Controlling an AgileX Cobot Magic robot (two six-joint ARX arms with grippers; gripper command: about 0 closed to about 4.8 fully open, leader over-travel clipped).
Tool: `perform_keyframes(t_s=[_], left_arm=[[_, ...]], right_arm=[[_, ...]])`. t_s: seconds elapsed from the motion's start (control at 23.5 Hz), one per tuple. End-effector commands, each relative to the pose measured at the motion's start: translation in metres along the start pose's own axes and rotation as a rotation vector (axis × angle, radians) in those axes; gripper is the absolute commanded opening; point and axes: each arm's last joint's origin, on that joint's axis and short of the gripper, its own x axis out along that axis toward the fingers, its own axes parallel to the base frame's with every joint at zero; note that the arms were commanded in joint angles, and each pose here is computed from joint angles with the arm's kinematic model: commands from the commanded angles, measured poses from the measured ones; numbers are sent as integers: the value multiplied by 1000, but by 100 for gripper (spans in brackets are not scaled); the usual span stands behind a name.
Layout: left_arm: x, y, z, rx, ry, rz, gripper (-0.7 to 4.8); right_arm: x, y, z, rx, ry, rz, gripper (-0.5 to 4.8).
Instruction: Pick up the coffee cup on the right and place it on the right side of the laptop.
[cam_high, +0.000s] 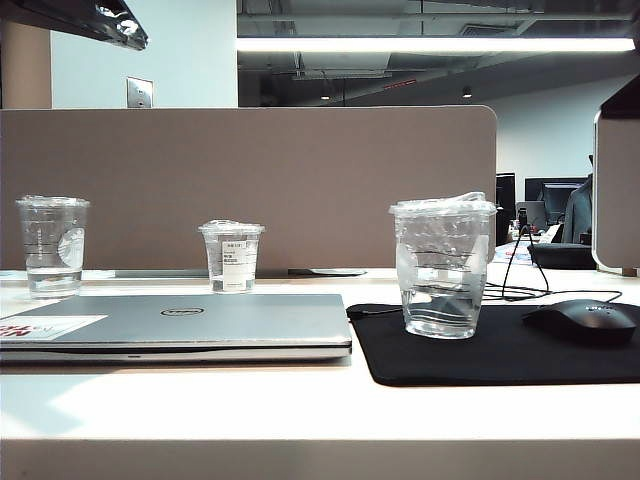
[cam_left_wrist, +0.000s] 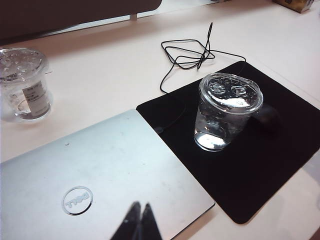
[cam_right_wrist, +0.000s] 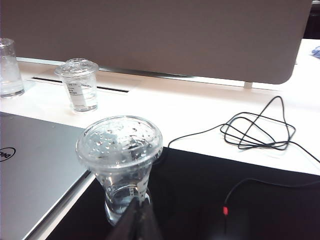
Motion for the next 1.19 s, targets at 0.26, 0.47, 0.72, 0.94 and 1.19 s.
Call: perform_keyframes(t_s=[0.26,0.47,0.72,0.94,1.19], left_arm=[[-1,-1,3,5,-20,-6,-5],[-1,-1,3,5,-20,-6,-5],[-1,-1,3,5,-20,-6,-5],[-1,-1,3,5,-20,-6,-5],[-1,-1,3,6,-20,-6,-5]], right_arm=[[-23,-3,-1,-6,17,-82,-5],[-33,-7,-3,-6,-24,-155,-5],[-36,-14,-16,-6,-69,-195,-5],[-35,-19,-29,-1,-76,-227,-5],[-34,-20,-40,1,-64,-234,-5]])
